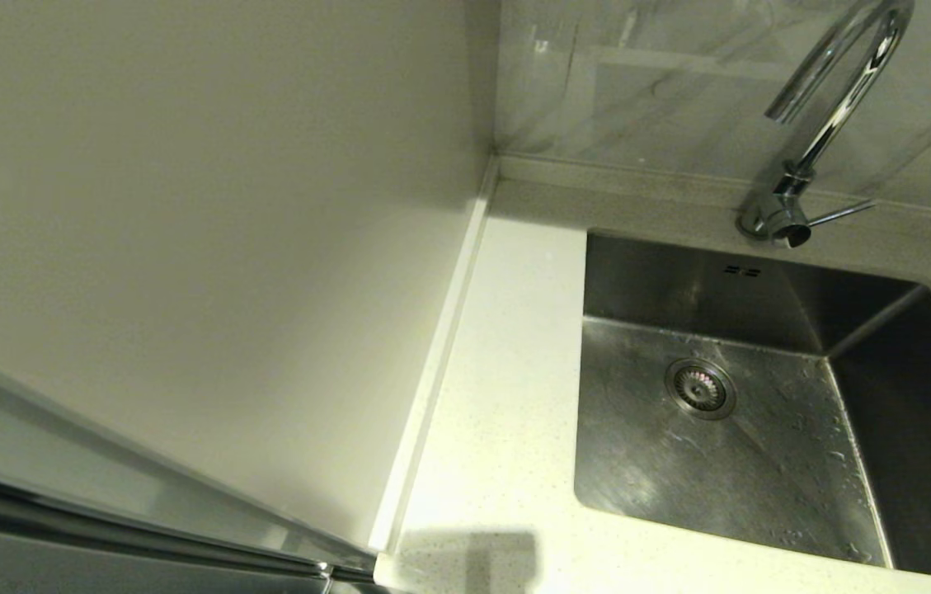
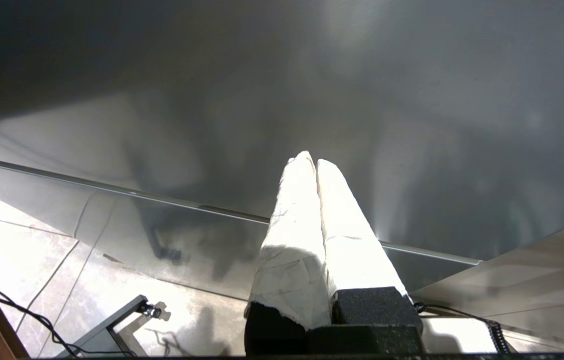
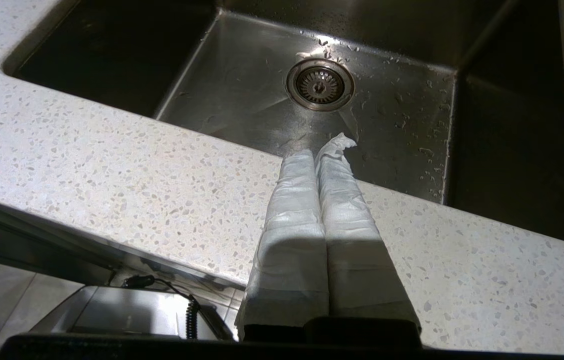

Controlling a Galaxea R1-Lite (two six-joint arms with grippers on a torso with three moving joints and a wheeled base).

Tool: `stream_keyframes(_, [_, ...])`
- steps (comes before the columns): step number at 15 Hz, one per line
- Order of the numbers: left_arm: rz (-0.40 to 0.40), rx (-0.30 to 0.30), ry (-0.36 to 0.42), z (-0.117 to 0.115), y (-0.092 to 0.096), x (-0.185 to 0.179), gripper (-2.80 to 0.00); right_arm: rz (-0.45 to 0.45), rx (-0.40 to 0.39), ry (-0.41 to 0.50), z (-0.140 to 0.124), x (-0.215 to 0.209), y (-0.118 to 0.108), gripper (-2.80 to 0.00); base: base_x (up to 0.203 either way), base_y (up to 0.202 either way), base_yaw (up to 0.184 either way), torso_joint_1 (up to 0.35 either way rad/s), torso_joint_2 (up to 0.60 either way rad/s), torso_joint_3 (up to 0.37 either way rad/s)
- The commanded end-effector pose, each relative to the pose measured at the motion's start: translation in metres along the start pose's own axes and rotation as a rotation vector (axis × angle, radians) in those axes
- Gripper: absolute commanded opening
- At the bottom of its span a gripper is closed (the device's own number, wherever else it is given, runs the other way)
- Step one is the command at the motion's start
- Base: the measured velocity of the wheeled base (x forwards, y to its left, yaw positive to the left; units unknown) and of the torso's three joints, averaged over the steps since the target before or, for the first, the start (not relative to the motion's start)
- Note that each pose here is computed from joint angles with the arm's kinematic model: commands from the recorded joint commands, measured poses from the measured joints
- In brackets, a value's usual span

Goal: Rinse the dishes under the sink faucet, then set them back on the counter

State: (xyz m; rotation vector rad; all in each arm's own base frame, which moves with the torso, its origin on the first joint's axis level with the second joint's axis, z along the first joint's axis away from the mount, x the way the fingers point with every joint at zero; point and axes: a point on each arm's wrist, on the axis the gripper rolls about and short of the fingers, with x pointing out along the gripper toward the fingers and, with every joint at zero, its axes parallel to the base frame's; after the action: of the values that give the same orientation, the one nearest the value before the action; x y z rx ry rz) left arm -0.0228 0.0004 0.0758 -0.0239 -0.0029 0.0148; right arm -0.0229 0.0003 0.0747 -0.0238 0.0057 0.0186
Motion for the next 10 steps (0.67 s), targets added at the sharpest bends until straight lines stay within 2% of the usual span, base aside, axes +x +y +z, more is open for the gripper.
stream_keyframes(1, [0.000, -0.001, -0.003, 0.0000, 0.0000, -0.0002, -2.80, 0.002, -0.001, 0.003, -0.0001, 0.0001, 0.0000, -2.80, 0.000, 0.000, 0.000, 0.000, 0.00, 0.000])
stream_keyframes(10, [0.000, -0.001, -0.003, 0.0000, 0.0000, -0.0002, -2.80, 0.001, -0.001, 0.002, 0.0000, 0.0001, 0.0000, -2.80, 0.000, 0.000, 0.000, 0.000, 0.00, 0.000])
